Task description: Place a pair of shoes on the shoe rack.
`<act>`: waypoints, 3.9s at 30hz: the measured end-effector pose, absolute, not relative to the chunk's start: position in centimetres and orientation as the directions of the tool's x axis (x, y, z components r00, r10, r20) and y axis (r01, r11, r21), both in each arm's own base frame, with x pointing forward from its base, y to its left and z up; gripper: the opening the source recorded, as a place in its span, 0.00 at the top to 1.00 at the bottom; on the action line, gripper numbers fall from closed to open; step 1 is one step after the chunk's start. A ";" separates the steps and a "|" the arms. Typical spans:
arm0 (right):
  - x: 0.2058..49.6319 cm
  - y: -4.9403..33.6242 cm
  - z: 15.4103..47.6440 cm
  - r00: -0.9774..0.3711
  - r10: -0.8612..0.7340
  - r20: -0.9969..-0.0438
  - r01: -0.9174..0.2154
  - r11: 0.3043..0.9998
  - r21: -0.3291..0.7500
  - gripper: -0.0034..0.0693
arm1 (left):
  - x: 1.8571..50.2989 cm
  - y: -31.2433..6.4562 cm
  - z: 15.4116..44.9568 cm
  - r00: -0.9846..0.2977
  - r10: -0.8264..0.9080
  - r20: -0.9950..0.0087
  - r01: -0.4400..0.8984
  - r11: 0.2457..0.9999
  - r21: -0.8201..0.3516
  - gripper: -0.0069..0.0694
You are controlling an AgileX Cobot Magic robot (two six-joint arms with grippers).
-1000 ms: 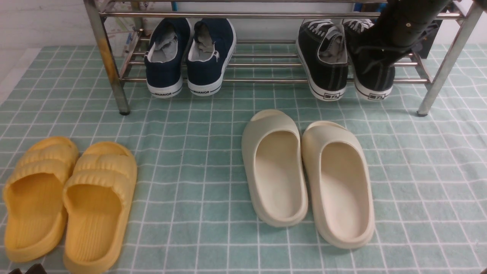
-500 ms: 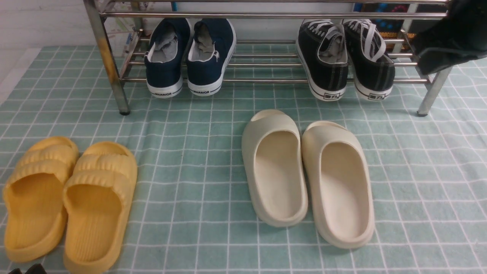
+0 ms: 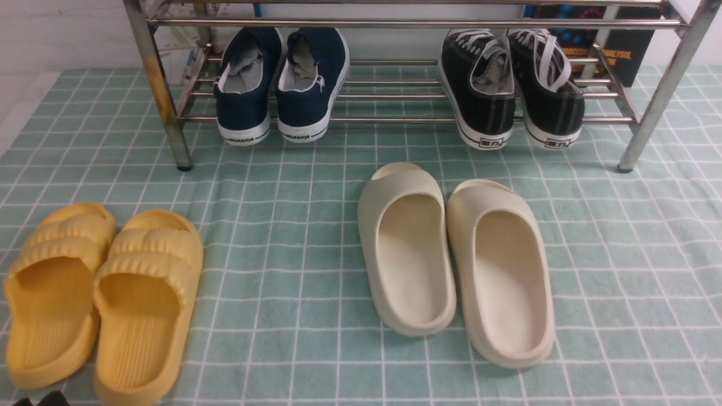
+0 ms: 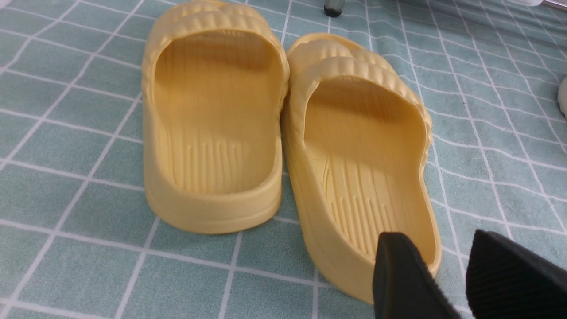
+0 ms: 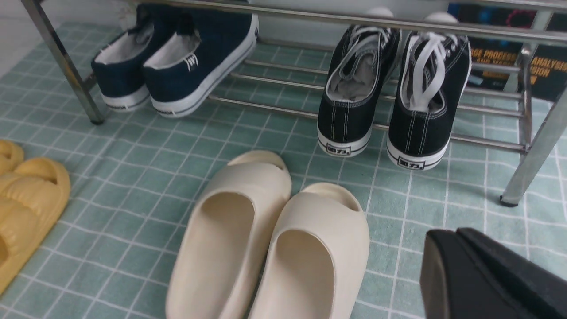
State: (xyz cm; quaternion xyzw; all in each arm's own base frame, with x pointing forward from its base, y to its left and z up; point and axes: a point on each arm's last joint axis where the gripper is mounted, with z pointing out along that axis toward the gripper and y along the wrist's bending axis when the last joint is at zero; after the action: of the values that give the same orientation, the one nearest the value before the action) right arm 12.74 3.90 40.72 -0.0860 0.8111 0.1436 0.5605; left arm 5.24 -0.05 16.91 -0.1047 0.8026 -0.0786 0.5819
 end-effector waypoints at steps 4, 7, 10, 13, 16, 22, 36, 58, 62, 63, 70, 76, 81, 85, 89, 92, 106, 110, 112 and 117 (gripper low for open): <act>10.6 3.5 40.6 -0.314 0.030 -0.949 -0.308 0.942 0.131 0.89 | 5.2 0.0 16.9 -0.301 -0.260 -0.918 -0.077 0.966 -0.248 0.60; 8.0 3.1 40.6 -0.289 0.026 -0.957 -0.322 0.939 0.123 0.89 | 5.2 0.0 16.9 -0.301 -0.260 -0.918 -0.077 0.966 -0.248 0.60; 6.5 2.9 40.7 -0.264 0.028 -0.964 -0.332 0.936 0.118 0.89 | 5.2 0.0 16.9 -0.301 -0.260 -0.918 -0.077 0.966 -0.248 0.60; 5.5 2.7 40.7 -0.263 0.019 -0.965 -0.337 0.935 0.110 0.93 | 5.2 0.0 16.9 -0.301 -0.260 -0.918 -0.077 0.966 -0.248 0.60; 5.4 2.5 40.5 -0.264 0.002 -0.964 -0.320 0.943 0.090 0.96 | 5.2 0.0 16.9 -0.301 -0.260 -0.918 -0.077 0.966 -0.248 0.60; 6.0 2.0 39.0 -0.233 -0.059 -0.971 -0.274 0.962 0.008 0.96 | 5.2 0.0 16.9 -0.301 -0.260 -0.918 -0.077 0.966 -0.248 0.60; 6.3 -0.6 19.8 -0.043 0.123 -0.991 0.096 0.988 0.119 0.96 | 5.2 0.0 16.9 -0.301 -0.260 -0.918 -0.077 0.966 -0.248 0.60; 5.2 -0.9 17.4 -0.277 0.137 -0.951 0.166 0.982 0.094 0.96 | 5.2 0.0 16.9 -0.301 -0.260 -0.918 -0.077 0.966 -0.248 0.60; 5.2 -0.9 17.4 -0.278 0.138 -0.951 0.166 0.982 0.094 0.95 | 5.2 0.0 16.9 -0.301 -0.260 -0.918 -0.077 0.966 -0.248 0.60; 5.2 -0.9 17.4 -0.278 0.138 -0.951 0.166 0.982 0.094 0.95 | 5.2 0.0 16.9 -0.301 -0.260 -0.918 -0.077 0.966 -0.248 0.60; 5.2 -0.9 17.4 -0.278 0.138 -0.951 0.166 0.982 0.094 0.95 | 5.2 0.0 16.9 -0.301 -0.260 -0.918 -0.077 0.966 -0.248 0.60; 5.2 -0.9 17.4 -0.278 0.138 -0.951 0.166 0.982 0.094 0.94 | 5.2 0.0 16.9 -0.301 -0.260 -0.918 -0.077 0.966 -0.248 0.60; 5.2 -0.9 17.4 -0.278 0.138 -0.951 0.166 0.982 0.094 0.94 | 5.2 0.0 16.9 -0.301 -0.260 -0.918 -0.077 0.966 -0.248 0.60; 5.2 -0.9 17.4 -0.278 0.138 -0.951 0.166 0.982 0.094 0.93 | 5.2 0.0 16.9 -0.301 -0.260 -0.918 -0.077 0.966 -0.248 0.60; 5.2 -0.9 17.4 -0.278 0.138 -0.951 0.166 0.982 0.094 0.93 | 5.2 0.0 16.9 -0.301 -0.260 -0.918 -0.077 0.966 -0.248 0.60; 5.2 -0.9 17.4 -0.278 0.138 -0.951 0.166 0.982 0.094 0.93 | 5.2 0.0 16.9 -0.301 -0.260 -0.918 -0.077 0.966 -0.248 0.60; 5.2 -0.9 17.4 -0.278 0.138 -0.951 0.166 0.982 0.094 0.92 | 5.2 0.0 16.9 -0.301 -0.260 -0.918 -0.077 0.966 -0.248 0.60; 5.2 -0.9 17.4 -0.278 0.138 -0.951 0.166 0.982 0.094 0.91 | 5.2 0.0 16.9 -0.301 -0.260 -0.918 -0.077 0.966 -0.248 0.60; 5.2 -0.9 17.4 -0.278 0.138 -0.951 0.166 0.982 0.094 0.90 | 5.2 0.0 16.9 -0.301 -0.260 -0.918 -0.077 0.966 -0.248 0.60; 5.2 -0.9 17.4 -0.278 0.138 -0.951 0.166 0.982 0.094 0.90 | 5.2 0.0 16.9 -0.301 -0.260 -0.918 -0.077 0.966 -0.248 0.60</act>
State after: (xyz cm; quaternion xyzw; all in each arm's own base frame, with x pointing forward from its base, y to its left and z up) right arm 5.17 -0.86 17.37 0.0949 0.7993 -0.0119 0.5933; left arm 5.23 -0.05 16.91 -0.1047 0.8027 -0.0786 0.5818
